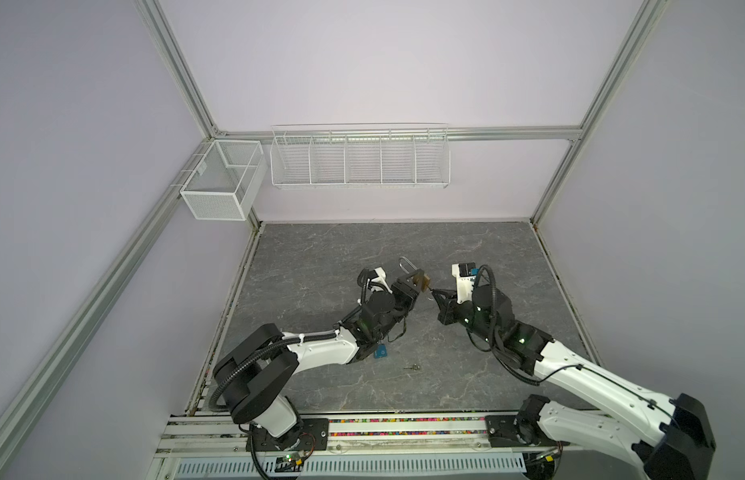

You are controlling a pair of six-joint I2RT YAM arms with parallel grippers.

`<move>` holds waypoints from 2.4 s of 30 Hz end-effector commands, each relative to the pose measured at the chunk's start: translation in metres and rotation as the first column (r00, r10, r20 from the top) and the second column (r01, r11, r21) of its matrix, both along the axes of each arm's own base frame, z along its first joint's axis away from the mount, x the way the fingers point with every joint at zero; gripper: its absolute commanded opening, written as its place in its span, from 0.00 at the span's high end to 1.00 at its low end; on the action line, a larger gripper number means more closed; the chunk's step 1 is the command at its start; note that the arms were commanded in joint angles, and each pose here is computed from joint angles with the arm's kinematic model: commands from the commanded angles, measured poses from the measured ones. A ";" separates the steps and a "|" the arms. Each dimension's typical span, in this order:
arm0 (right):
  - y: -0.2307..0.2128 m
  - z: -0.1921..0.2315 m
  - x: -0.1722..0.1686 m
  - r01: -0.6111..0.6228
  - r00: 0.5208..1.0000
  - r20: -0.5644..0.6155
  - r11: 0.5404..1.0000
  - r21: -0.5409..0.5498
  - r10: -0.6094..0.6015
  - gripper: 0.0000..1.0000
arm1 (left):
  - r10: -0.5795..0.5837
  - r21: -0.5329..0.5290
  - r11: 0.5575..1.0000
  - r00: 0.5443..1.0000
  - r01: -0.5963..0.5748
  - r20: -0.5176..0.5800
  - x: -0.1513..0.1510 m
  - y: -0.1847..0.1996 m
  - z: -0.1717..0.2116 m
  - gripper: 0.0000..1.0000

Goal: Unlock with the key

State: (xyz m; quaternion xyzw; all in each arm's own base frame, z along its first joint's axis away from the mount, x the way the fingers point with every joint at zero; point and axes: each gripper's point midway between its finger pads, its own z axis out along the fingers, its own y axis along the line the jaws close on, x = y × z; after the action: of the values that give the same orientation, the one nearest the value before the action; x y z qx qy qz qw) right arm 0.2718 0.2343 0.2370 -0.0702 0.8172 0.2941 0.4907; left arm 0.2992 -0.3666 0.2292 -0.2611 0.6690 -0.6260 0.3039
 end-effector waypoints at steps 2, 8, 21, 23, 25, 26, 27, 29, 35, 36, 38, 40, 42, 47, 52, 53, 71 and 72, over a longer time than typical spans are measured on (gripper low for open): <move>-0.013 0.009 0.007 0.075 0.995 0.062 0.997 0.028 -0.077 0.94 | -0.115 -0.169 0.977 0.988 0.131 0.100 -0.029 -0.015 0.055 1.00; -0.010 -0.005 0.010 0.096 0.993 0.065 0.994 0.047 -0.099 0.94 | -0.099 -0.227 0.968 0.993 0.110 0.058 -0.027 -0.016 0.051 1.00; -0.002 -0.015 0.006 0.107 0.994 0.030 0.991 0.075 -0.109 0.94 | -0.057 -0.213 0.974 0.996 0.071 0.072 -0.024 -0.020 0.045 1.00; -0.002 -0.014 0.006 0.113 0.993 0.026 0.990 0.085 -0.116 0.94 | -0.052 -0.155 0.986 0.995 0.066 0.087 -0.027 -0.022 0.045 1.00; -0.002 -0.009 0.007 0.117 0.992 0.024 0.988 0.096 -0.120 0.94 | -0.044 -0.096 0.994 0.994 0.053 0.096 -0.030 -0.021 0.045 1.00; -0.003 -0.006 0.007 0.119 0.992 0.028 0.988 0.094 -0.122 0.94 | -0.042 -0.084 0.995 0.994 0.050 0.103 -0.031 -0.020 0.046 1.00; -0.004 -0.002 0.007 0.121 0.992 0.037 0.989 0.088 -0.124 0.94 | -0.037 -0.075 0.996 0.994 0.045 0.104 -0.032 -0.017 0.047 1.00; -0.011 0.007 0.005 0.127 0.990 0.054 0.988 0.083 -0.132 0.94 | -0.020 -0.066 0.997 0.995 0.027 0.101 -0.033 -0.009 0.046 1.00; -0.016 0.007 -0.017 0.050 0.998 0.024 0.996 0.077 -0.052 0.94 | 0.007 0.032 0.999 0.997 -0.010 0.076 -0.023 0.009 0.038 1.00; -0.016 0.002 -0.023 0.027 1.000 0.007 0.997 0.074 -0.027 0.94 | 0.013 0.044 0.999 0.997 -0.016 0.071 -0.020 0.012 0.036 1.00; -0.018 -0.010 -0.035 -0.004 1.000 -0.030 0.998 0.069 0.006 0.94 | 0.022 0.073 0.997 0.998 -0.026 0.055 -0.017 0.017 0.031 1.00; -0.020 -0.017 -0.045 -0.037 0.998 -0.052 0.996 0.079 0.041 0.94 | 0.038 0.099 0.994 0.998 -0.042 0.041 -0.015 0.022 0.026 1.00; -0.024 -0.023 -0.054 -0.051 0.996 -0.070 0.994 0.097 0.058 0.94 | 0.054 0.133 0.989 0.998 -0.057 0.029 -0.012 0.028 0.021 1.00; -0.031 -0.025 -0.061 -0.050 0.996 -0.066 0.994 0.098 0.056 0.94 | 0.086 0.186 0.978 0.996 -0.089 0.024 -0.011 0.037 0.015 1.00; -0.027 -0.026 -0.057 -0.038 0.998 -0.049 0.982 0.183 0.048 0.94 | 0.081 0.203 0.976 0.997 -0.078 -0.005 -0.017 0.034 0.006 1.00; -0.024 -0.026 -0.056 -0.042 0.998 -0.036 0.977 0.211 0.051 0.94 | 0.076 0.187 0.980 0.997 -0.073 -0.009 -0.019 0.032 0.006 1.00; -0.001 -0.020 -0.059 -0.118 0.990 0.103 0.959 0.258 0.094 0.94 | 0.066 0.003 0.998 0.965 -0.067 -0.252 -0.061 0.049 -0.003 1.00; 0.003 -0.018 -0.059 -0.121 0.989 0.108 0.961 0.248 0.097 0.94 | 0.082 0.008 0.997 0.965 -0.082 -0.250 -0.062 0.055 0.000 1.00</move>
State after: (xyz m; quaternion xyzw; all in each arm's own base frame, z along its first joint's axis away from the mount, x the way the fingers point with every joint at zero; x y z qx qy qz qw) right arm 0.2121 0.2309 0.2064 -0.0597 0.7596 0.4165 0.4960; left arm 0.2364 -0.3251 0.2069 -0.3327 0.7235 -0.5567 0.2365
